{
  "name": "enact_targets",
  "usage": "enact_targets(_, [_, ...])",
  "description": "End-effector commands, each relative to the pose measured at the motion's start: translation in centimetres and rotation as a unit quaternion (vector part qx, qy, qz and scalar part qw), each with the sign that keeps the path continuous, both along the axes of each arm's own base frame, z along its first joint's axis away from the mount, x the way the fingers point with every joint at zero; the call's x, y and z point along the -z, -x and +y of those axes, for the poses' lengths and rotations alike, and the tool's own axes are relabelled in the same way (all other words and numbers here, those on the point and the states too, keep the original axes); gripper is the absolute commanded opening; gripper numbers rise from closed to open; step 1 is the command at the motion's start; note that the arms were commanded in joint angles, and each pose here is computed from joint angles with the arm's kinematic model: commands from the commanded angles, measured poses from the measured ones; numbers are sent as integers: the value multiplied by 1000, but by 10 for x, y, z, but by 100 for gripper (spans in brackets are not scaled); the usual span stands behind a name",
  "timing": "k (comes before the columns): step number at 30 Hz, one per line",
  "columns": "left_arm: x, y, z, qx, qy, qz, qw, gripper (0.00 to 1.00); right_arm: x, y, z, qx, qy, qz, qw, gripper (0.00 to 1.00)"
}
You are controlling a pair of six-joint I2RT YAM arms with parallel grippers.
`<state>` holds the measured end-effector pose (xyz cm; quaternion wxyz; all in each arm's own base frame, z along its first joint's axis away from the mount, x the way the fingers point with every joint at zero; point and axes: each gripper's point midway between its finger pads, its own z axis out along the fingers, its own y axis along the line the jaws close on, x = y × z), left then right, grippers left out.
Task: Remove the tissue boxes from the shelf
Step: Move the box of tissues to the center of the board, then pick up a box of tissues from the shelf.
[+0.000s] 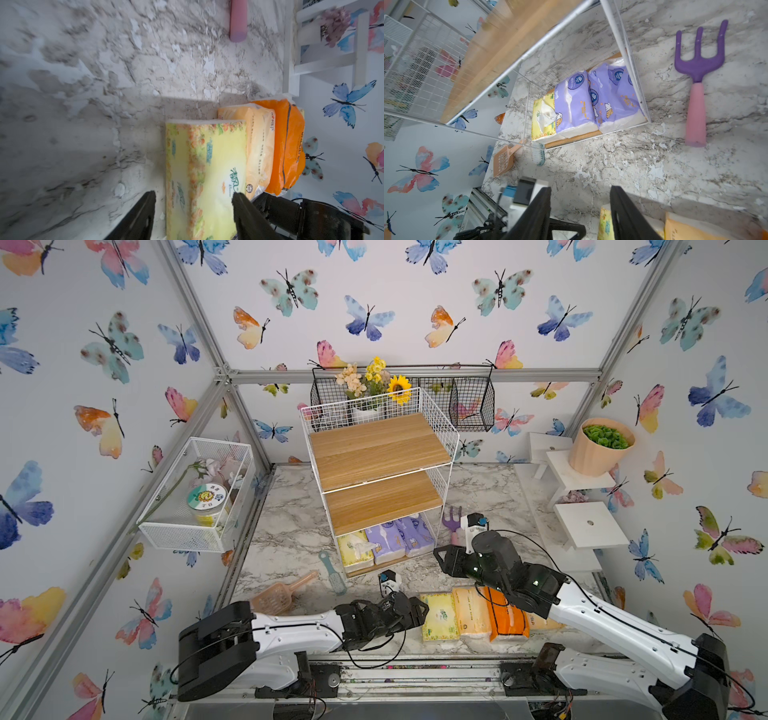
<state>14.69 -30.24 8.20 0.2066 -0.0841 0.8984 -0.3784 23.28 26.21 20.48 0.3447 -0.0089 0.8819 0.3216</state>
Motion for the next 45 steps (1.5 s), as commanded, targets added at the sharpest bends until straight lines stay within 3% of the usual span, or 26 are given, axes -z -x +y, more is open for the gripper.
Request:
enact_targets(1, [-8,-19,50,-106,-27,-33,993,65,8,-9,6,36,-40,22,998,51])
enact_targets(4, [-21,-28,81,-158,-21,-62,985,65,28,-14,10,69,-64,51,994,52])
enact_targets(10, [-47,-38,114,-198,20,-92,976,66,67,-28,18,139,-103,107,979,53])
enact_targets(19, [-53,-39,127,-219,64,-94,969,65,103,-51,39,184,-108,142,967,53])
enact_targets(28, [-54,-38,137,-237,80,-93,964,65,117,-75,51,213,-106,134,962,49])
enact_targets(40, [-58,-37,156,-270,87,-94,954,64,141,-96,48,258,-89,139,952,29])
enact_targets(45, [-59,-38,157,-274,92,-94,953,64,145,-100,44,266,-89,139,950,13])
